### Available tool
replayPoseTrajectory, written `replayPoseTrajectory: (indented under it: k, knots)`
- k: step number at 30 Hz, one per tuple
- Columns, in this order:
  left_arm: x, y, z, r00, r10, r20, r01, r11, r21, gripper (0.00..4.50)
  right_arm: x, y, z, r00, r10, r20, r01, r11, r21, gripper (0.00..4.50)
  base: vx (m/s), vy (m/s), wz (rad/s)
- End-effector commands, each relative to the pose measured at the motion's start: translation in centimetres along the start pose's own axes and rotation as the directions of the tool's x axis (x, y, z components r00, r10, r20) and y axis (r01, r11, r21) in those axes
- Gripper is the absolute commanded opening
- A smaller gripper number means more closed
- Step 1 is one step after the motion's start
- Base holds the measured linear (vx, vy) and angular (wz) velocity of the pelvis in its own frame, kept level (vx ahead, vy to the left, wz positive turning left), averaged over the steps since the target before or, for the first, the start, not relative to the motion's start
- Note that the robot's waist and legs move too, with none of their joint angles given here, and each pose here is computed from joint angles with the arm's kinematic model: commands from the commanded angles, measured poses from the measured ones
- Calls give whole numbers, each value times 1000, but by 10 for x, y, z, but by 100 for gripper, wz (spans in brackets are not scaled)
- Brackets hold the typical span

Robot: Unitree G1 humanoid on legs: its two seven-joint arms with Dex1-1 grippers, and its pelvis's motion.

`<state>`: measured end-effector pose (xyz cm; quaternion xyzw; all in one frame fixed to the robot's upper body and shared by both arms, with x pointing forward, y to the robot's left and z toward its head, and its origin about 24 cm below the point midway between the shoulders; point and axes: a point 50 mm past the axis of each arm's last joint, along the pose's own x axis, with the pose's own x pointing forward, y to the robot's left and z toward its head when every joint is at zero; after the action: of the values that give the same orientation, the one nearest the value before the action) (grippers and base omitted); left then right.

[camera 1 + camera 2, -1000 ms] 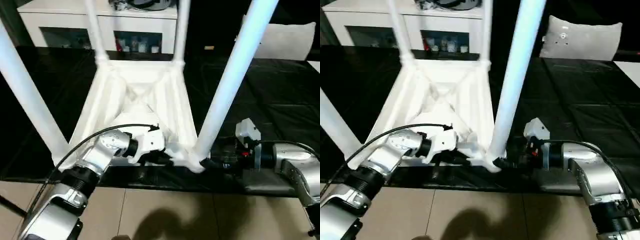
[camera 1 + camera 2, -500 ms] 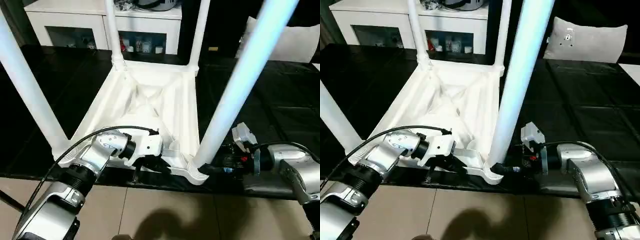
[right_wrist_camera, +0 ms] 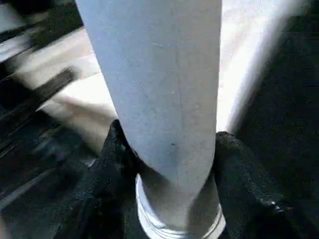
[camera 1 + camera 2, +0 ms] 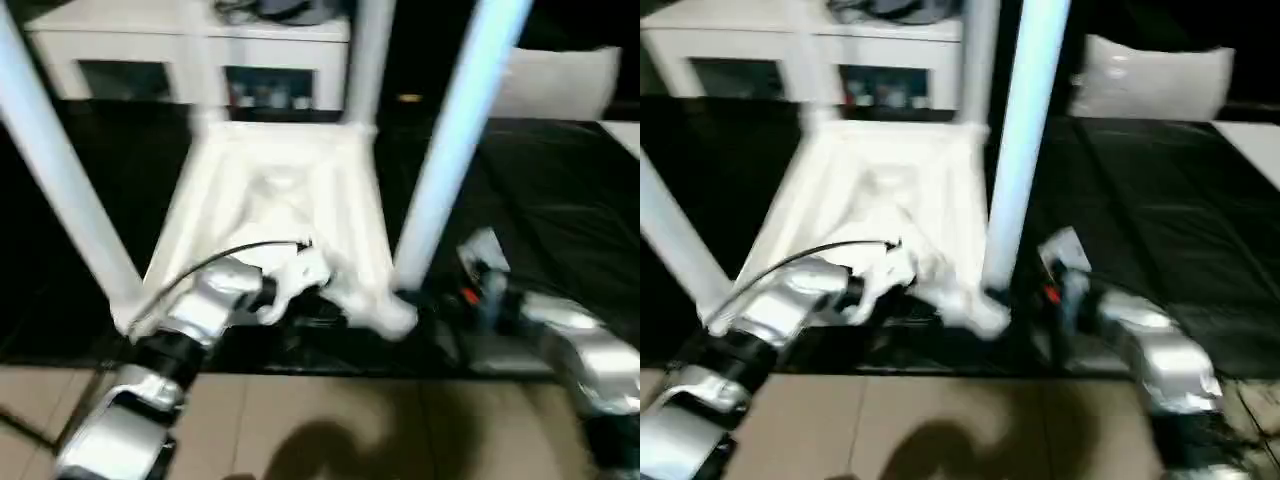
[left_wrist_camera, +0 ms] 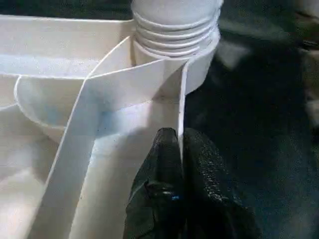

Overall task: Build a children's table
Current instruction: Rotate leg to tighten

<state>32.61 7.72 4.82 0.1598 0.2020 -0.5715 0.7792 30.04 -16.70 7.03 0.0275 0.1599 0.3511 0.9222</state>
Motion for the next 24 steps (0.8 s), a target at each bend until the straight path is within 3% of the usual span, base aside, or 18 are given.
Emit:
replayPoseTrajectory:
  k: [1, 3, 4, 9, 13, 18, 22, 24]
  knots:
    - [17, -1, 26, 990, 85, 113, -80, 995, -52, 0, 20, -3, -5, 976, -206, -69, 211, 975, 73, 195, 0, 0, 0]
    - [23, 0, 29, 984, 136, 113, -128, 989, -77, 0, 25, -3, -2, 965, -256, -49, 259, 965, 54, 195, 0, 0, 0]
    - [28, 0, 31, 980, 169, 107, -161, 983, -84, 0, 29, 0, 1, 963, -270, -13, 271, 961, 53, 247, 0, 0, 0]
    - [35, -5, 36, 978, 182, 98, -177, 983, -55, 0, 35, 14, 1, 973, -228, 24, 225, 971, 85, 287, 12, 0, 1]
    - [32, -5, 34, 980, 171, 99, -168, 985, -35, 0, 30, 13, 2, 975, -219, 48, 215, 974, 74, 316, 0, 0, 0]
    - [27, -5, 29, 985, 141, 95, -142, 990, 4, 0, 18, 2, 3, 981, -186, 62, 185, 983, 17, 355, 0, 0, 0]
    - [17, -8, 16, 997, 41, 62, -46, 995, 85, 0, -3, -8, 3, 999, -48, 22, 50, 988, -145, 387, 0, 0, 0]
    - [15, -8, 14, 998, 29, 54, -34, 995, 92, 0, -6, -9, 3, 1000, -25, 18, 28, 987, -159, 406, 0, 0, 0]
